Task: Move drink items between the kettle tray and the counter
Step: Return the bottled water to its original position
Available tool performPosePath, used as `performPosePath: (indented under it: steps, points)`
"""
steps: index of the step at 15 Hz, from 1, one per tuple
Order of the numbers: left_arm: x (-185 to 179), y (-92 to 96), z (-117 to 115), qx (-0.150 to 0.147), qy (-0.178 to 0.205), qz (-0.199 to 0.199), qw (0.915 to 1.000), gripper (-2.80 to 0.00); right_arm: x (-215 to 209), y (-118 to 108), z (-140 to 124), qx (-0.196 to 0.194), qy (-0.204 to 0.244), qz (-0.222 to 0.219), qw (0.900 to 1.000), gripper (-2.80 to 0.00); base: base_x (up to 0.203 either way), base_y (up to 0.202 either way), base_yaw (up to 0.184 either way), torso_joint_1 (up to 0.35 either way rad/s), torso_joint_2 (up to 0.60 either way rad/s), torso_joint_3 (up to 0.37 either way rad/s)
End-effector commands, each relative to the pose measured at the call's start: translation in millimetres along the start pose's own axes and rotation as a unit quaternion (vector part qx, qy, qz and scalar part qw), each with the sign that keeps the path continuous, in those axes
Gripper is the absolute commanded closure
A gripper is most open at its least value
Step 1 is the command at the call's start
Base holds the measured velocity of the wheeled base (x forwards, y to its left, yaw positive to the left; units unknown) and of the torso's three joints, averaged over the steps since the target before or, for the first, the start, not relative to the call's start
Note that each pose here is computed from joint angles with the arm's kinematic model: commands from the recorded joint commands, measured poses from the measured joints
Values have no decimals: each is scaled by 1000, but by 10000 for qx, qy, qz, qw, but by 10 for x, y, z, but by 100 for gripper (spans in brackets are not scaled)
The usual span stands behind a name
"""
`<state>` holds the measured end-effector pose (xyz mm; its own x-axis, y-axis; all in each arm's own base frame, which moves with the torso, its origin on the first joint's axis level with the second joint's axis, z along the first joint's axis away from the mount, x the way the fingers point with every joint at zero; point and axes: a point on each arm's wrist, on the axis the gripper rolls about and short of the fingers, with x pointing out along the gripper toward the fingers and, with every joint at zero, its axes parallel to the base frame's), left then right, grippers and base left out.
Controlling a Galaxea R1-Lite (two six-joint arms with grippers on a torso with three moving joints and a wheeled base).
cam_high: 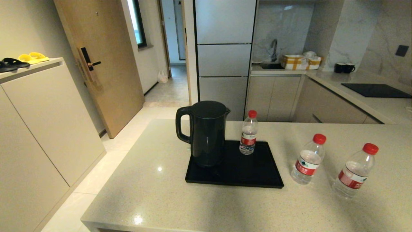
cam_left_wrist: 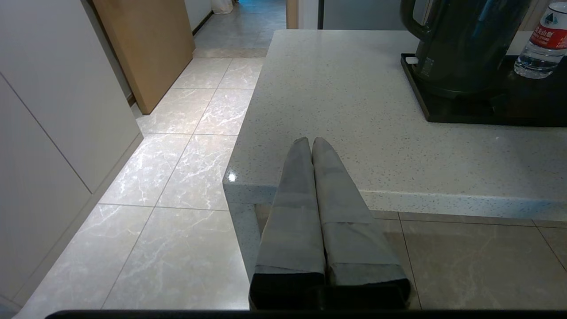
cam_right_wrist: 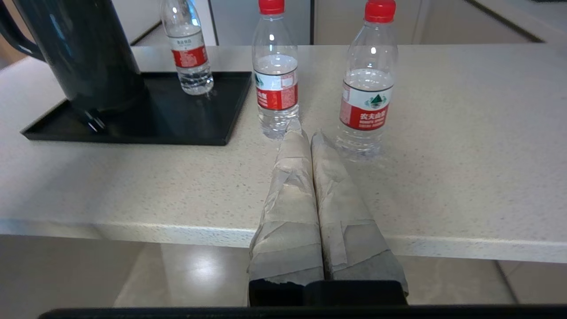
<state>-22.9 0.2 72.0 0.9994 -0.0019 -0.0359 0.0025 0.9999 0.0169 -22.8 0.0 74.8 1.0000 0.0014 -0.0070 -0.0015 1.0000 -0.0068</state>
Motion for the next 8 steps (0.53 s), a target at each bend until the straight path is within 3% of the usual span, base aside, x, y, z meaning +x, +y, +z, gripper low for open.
performPosePath:
  steps: [1, 8]
  points:
    - [-1, 0, -1, 0, -7, 2, 10000, 0, 2, 0, -1, 50, 3, 1, 10000, 0, 0, 0, 0, 0, 0, 0]
    - [-1, 0, 1, 0, -3, 2, 10000, 0, 3, 0, -1, 63, 11, 1, 10000, 0, 0, 0, 0, 0, 0, 0]
